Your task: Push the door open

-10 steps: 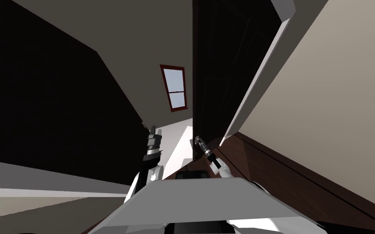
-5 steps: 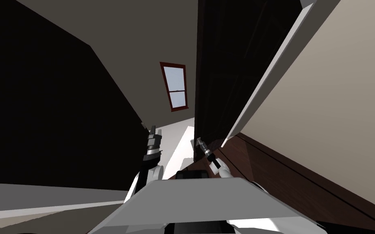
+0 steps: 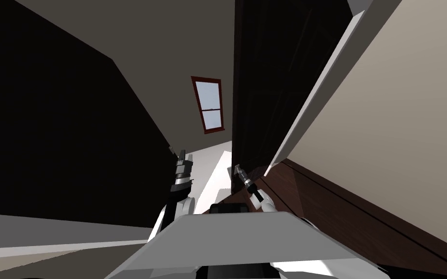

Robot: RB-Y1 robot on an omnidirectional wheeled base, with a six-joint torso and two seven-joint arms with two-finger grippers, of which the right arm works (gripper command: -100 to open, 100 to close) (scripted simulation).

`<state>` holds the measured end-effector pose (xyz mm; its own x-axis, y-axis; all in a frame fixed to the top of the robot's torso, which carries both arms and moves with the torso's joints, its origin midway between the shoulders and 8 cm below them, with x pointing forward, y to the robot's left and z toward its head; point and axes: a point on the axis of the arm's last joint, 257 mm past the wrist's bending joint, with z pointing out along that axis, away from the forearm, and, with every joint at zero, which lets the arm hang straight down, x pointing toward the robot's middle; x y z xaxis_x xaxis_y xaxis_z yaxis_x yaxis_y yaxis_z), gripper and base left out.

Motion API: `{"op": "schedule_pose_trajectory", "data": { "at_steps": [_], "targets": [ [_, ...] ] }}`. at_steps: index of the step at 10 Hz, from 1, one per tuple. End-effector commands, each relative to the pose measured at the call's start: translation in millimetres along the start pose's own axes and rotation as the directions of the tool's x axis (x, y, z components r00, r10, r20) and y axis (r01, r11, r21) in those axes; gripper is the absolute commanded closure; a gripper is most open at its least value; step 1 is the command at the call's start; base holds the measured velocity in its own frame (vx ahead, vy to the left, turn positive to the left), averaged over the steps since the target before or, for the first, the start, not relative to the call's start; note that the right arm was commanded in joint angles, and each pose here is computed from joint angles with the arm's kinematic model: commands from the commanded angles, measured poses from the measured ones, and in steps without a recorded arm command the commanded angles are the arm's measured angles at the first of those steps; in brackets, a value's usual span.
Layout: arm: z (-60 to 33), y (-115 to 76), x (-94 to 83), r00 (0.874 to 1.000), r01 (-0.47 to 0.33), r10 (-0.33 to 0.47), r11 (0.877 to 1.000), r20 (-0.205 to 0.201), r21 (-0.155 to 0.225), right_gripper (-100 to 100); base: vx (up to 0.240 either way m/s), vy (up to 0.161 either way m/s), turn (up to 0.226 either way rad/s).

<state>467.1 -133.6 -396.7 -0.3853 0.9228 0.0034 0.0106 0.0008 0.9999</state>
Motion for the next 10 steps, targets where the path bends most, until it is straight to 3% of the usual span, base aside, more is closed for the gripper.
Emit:
{"op": "schedule_pose_trajectory", "data": {
  "at_steps": [1, 5, 7, 8, 9, 10],
  "targets": [
    [1.6, 3.7, -8.9, 1.000, 0.005, -0.005, 1.000, 0.017, -0.008, 100, 0.148, 0.063, -0.013],
    [-2.9, 3.7, -30.8, 0.998, 0.007, -0.006, 1.000, 0.069, -0.008, 100, 0.163, 0.095, -0.008],
    [1.0, 11.6, -31.1, 0.998, 0.013, -0.011, 1.000, 0.067, -0.027, 100, 0.100, 0.066, -0.016],
    [-2.9, 3.7, -30.8, 0.998, 0.007, -0.006, 1.000, 0.069, -0.008, 100, 0.008, -0.002, 0.011],
    [-6.8, 3.8, -46.8, 0.994, 0.008, -0.007, 1.000, 0.109, -0.008, 100, 0.116, 0.084, -0.029],
    [-8.0, 3.8, -51.2, 0.993, 0.008, -0.007, 1.000, 0.119, -0.008, 100, 0.198, 0.136, -0.083]
  ]
}}
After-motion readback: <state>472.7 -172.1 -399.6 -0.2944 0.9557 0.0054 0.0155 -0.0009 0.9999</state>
